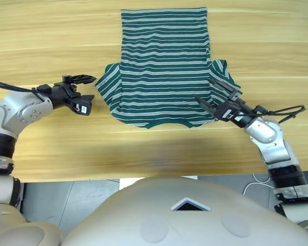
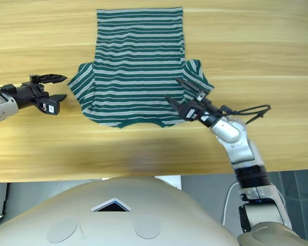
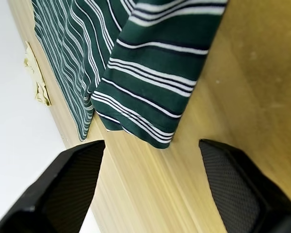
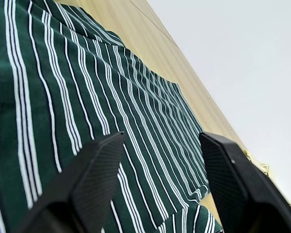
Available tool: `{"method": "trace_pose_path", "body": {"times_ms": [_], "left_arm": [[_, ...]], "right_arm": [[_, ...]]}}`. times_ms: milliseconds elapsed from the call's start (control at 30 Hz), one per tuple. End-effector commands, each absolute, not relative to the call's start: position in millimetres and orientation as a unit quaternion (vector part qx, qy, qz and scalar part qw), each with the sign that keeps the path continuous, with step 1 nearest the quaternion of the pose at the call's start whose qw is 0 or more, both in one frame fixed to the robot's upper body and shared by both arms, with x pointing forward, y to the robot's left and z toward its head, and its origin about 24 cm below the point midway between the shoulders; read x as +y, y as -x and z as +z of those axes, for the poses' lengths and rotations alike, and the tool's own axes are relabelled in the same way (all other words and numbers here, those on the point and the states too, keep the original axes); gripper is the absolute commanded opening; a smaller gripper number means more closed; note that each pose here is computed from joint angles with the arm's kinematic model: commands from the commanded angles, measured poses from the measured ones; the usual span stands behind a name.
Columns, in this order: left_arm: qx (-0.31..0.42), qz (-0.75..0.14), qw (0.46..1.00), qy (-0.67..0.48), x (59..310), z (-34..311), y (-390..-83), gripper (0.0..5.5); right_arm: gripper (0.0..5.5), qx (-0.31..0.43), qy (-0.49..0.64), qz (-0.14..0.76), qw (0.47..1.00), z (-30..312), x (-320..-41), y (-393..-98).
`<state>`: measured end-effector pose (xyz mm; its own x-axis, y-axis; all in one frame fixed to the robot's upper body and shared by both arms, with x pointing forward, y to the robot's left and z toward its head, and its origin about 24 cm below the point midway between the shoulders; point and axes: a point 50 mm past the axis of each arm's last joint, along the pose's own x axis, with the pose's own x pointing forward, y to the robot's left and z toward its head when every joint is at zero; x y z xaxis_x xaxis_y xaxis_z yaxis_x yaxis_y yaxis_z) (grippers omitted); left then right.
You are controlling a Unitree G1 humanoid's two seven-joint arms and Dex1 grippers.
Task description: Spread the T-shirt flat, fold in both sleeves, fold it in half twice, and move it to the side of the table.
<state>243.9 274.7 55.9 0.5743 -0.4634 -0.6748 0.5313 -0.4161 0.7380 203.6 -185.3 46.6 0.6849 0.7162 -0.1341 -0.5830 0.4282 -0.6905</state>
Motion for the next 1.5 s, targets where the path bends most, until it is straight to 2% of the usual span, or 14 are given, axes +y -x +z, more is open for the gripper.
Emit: {"method": "trace_pose_path", "body": {"times_ms": [33, 100, 267, 500, 700, 900, 1167, 1333, 1500], "left_arm": [[0.035, -0.476, 0.522, -0.707, 271.1, 45.3, -245.7, 3.63], [0.026, -0.472, 0.525, -0.708, 267.6, 47.7, -250.2, 3.63], [0.007, -0.478, 0.527, -0.703, 255.9, 44.3, -253.7, 2.88], [0.013, -0.48, 0.529, -0.699, 257.2, 38.9, -255.3, 1.97], [0.032, -0.462, 0.528, -0.712, 269.8, 34.5, -258.5, 0.99], [0.029, -0.463, 0.532, -0.709, 270.2, 30.5, -257.4, 0.09], [-0.001, -0.452, 0.558, -0.696, 263.4, 28.8, -258.3, 0.02], [-0.047, -0.426, 0.612, -0.665, 254.9, 40.2, -263.3, 0.02], [-0.056, -0.394, 0.644, -0.653, 262.0, 46.3, -263.7, 0.02]], "right_arm": [[2.88, -0.088, 0.372, 0.39, 0.838, 48.1, -184.7, -203.3], [2.88, -0.087, 0.372, 0.391, 0.837, 47.8, -184.5, -202.9], [2.88, -0.086, 0.372, 0.393, 0.836, 47.3, -183.1, -202.7], [2.88, -0.085, 0.37, 0.398, 0.835, 45.1, -181.1, -200.9], [2.88, -0.082, 0.368, 0.399, 0.836, 43.2, -181.4, -199.7], [2.88, -0.079, 0.366, 0.401, 0.836, 41.5, -180.9, -198.1], [2.88, -0.077, 0.364, 0.405, 0.836, 39.7, -180.6, -196.6], [2.88, -0.077, 0.361, 0.405, 0.837, 39.0, -180.1, -196.4], [2.88, -0.078, 0.359, 0.408, 0.836, 38.4, -178.2, -193.7]]}}
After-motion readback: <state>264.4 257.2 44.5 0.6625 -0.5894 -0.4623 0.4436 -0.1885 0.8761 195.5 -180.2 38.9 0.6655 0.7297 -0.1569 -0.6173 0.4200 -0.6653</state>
